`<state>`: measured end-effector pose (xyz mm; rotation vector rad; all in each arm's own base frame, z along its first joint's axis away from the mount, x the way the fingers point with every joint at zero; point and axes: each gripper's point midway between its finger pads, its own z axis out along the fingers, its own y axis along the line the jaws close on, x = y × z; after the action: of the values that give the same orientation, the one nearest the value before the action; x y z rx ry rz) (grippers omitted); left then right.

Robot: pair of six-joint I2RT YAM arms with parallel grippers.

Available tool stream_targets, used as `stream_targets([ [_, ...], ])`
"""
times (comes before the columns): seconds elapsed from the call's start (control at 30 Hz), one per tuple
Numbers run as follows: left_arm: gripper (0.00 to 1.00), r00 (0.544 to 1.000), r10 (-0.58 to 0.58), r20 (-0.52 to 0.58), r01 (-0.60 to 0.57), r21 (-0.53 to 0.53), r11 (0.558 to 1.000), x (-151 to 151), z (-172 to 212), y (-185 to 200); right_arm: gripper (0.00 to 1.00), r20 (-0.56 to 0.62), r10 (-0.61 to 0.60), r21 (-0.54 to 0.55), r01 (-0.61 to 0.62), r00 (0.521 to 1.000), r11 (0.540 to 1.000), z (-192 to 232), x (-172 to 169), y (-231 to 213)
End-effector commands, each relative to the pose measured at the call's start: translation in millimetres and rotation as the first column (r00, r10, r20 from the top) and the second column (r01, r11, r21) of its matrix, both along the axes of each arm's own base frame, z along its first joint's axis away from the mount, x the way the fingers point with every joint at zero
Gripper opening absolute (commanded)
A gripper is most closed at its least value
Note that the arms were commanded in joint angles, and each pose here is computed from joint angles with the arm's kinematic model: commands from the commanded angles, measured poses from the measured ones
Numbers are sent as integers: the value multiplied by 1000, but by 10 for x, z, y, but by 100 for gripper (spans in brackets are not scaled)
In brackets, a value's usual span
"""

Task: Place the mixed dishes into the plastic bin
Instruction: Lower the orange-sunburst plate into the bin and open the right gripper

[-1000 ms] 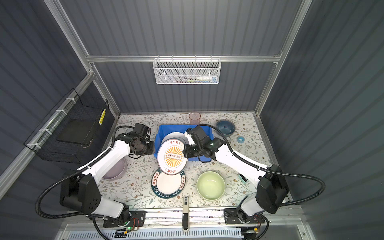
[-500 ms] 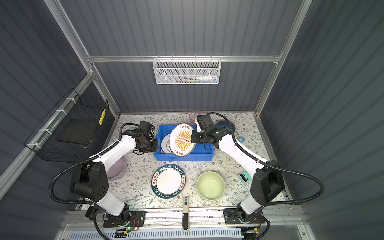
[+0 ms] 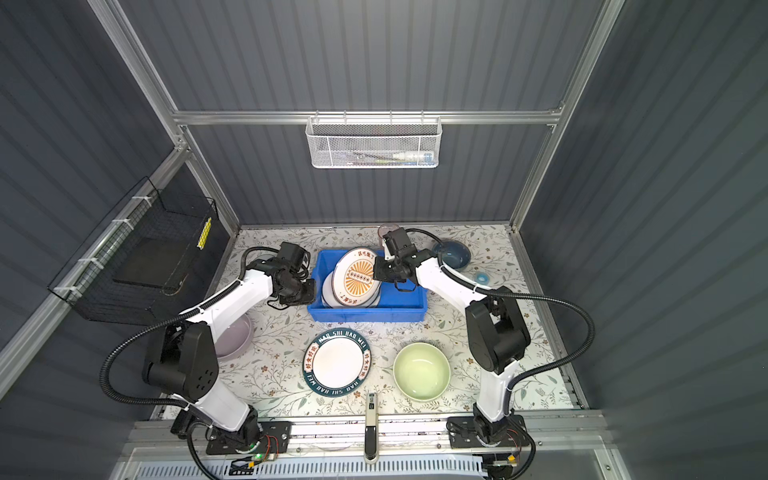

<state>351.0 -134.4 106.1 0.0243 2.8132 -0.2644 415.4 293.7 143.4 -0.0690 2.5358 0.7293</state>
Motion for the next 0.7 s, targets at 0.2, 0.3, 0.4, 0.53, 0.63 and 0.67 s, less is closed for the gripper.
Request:
stream_targets([
  [0.2,20,1000,-1,1,1,-19,1000,67,16,-27,3,-8,6,105,-5,1000,994,-28,111,215],
  [0.3,20,1000,-1,0,1,-19,1000,70,7,-28,3,-33,10,113,-6,999,994,-130,115,252],
  [0.4,20,1000,-1,-1,1,-20,1000,70,5,-30,5,-56,10,122,-3,998,993,-218,109,274],
  [0.53,20,1000,-1,4,1,-26,1000,71,18,-38,11,-74,7,121,2,997,993,-299,91,279],
  [0.63,20,1000,-2,6,2,-27,1000,75,21,-40,22,-84,16,120,-6,996,993,-335,56,293],
  [0.67,20,1000,-3,5,3,-28,1000,73,20,-43,24,-85,14,111,-4,996,994,-344,45,286],
])
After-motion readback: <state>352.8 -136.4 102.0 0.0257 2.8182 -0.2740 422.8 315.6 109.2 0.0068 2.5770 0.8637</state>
